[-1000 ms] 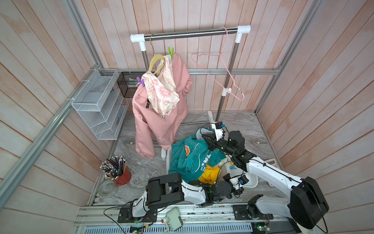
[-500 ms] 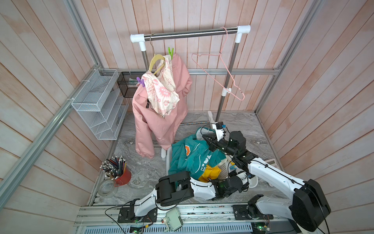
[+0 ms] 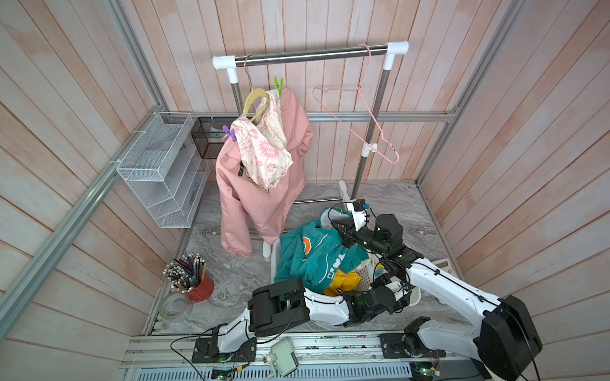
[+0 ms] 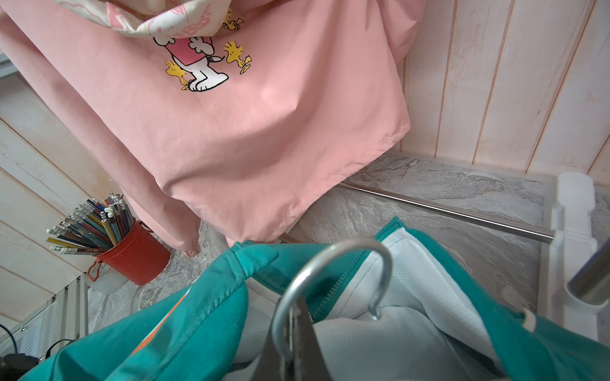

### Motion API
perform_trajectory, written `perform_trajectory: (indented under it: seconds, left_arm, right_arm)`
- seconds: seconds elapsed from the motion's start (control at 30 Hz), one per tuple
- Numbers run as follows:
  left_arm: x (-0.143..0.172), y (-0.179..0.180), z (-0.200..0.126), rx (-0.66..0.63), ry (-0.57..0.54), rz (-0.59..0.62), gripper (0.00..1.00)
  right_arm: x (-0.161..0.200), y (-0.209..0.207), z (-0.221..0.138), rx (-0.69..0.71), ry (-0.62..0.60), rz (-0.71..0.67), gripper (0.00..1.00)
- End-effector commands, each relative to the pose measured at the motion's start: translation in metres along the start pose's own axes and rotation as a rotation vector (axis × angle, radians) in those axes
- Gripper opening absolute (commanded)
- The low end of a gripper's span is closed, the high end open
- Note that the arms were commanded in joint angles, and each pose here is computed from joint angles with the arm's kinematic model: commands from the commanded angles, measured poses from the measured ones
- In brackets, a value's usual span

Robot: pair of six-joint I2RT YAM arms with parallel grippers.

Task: Remove the clothespins securing jackets to the hanger
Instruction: Place the clothespin in the storage box.

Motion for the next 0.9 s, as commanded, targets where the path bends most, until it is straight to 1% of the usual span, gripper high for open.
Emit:
perform_trajectory:
  seconds: [0.0,0.1,0.2,0.4,0.63,0.8,0.87]
  left_arm:
    - [-0.028,-0.006,-0.023,0.036,-0.045,0.009,0.76]
    - [-0.033,-0.011,-0.044,0.058,-0.046,0.010,0.83]
    - [-0.037,-0.016,-0.067,0.075,-0.040,0.011,0.87]
    - [-0.041,-0.021,-0.114,0.101,-0.010,0.003,0.88]
    - [-0.059,0.006,-0.162,0.015,0.017,-0.041,0.88]
    - [-0.086,0.029,-0.192,-0.073,-0.004,-0.065,0.88]
    - [-0.094,0.041,-0.205,-0.132,-0.018,-0.071,0.88]
  right_arm:
    - [-0.007,0.004,-0.005,-0.009,0.000,-0.004,0.00]
    - [-0.010,0.004,-0.006,-0.011,-0.007,-0.010,0.00]
    - [-0.010,0.004,-0.007,-0.001,-0.013,-0.012,0.00]
    - [-0.014,0.002,-0.007,0.012,-0.028,-0.014,0.00]
    - [-0.021,0.001,-0.009,0.033,-0.056,-0.019,0.00]
    - [-0.023,-0.001,-0.010,0.056,-0.058,-0.028,0.00]
    - [-0.023,-0.002,-0.010,0.072,-0.054,-0.032,0.00]
Point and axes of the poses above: each gripper's point midway between its finger pads, its own z axis out along the fingers, its own y axis along the line the jaws close on, x = y × z, the point moved 8 cm from there along -z, back along the fingers, and after that the axes turned 10 degrees about -z, right-handed, at the moved point
